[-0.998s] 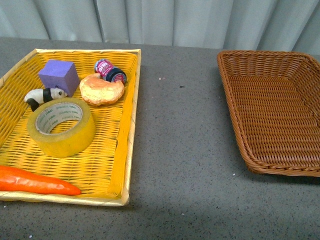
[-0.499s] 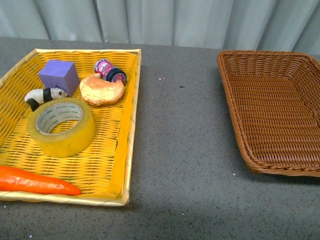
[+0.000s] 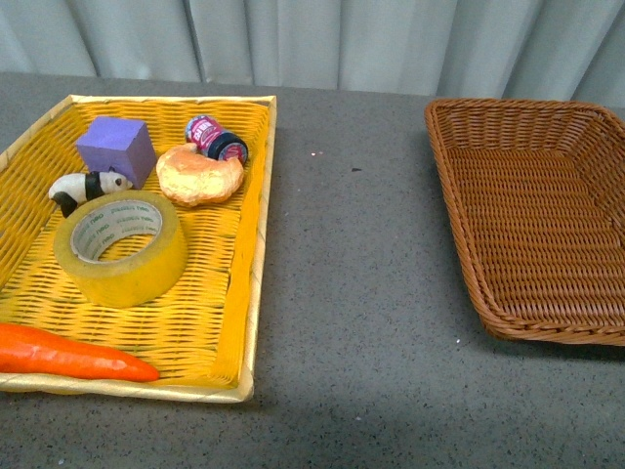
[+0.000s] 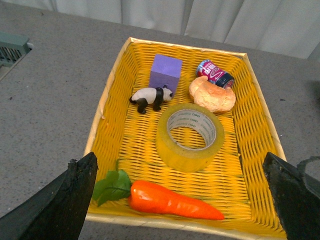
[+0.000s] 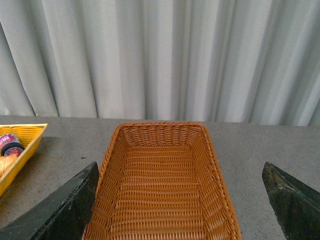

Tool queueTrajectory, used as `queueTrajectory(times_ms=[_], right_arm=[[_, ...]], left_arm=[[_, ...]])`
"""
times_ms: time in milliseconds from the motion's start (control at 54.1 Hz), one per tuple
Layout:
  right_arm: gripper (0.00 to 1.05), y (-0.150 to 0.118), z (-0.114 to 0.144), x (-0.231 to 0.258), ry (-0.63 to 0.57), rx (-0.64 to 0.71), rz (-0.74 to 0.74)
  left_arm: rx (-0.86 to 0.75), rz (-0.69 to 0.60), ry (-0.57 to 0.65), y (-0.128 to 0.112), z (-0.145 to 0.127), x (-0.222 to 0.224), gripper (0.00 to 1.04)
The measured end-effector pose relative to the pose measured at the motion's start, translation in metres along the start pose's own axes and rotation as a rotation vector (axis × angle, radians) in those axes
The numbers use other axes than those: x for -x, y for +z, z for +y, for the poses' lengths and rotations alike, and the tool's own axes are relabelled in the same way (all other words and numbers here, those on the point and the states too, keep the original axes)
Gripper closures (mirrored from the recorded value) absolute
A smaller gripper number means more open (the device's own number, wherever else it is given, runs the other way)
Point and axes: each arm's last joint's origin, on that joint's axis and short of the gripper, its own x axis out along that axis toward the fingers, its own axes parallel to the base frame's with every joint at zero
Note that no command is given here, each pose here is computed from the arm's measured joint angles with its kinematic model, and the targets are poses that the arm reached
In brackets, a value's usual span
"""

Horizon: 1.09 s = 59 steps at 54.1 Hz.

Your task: Move tape to another basket

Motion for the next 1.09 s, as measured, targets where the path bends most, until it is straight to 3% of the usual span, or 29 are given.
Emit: queueTrajectory(times_ms=[203, 388, 610, 1091], right_arm=[[0.09, 0.000, 0.000, 0.000, 0.000, 0.000, 0.000], [0.09, 0.000, 0.000, 0.000, 0.000, 0.000, 0.000], [0.09, 0.000, 0.000, 0.000, 0.000, 0.000, 0.000], [0.09, 0.000, 0.000, 0.000, 0.000, 0.000, 0.000]], left_arm=[[0.028, 0.081, -0.011, 0.010, -0.023, -0.060, 0.07], [0.039, 0.275, -0.007, -0.003, -0.035, -0.124, 0.07], [0.046, 0.381, 0.046, -0.020, -0.034, -0.178, 0.07], [0.041, 0.460, 0.130, -0.040, -0.018, -0.206, 0.07]])
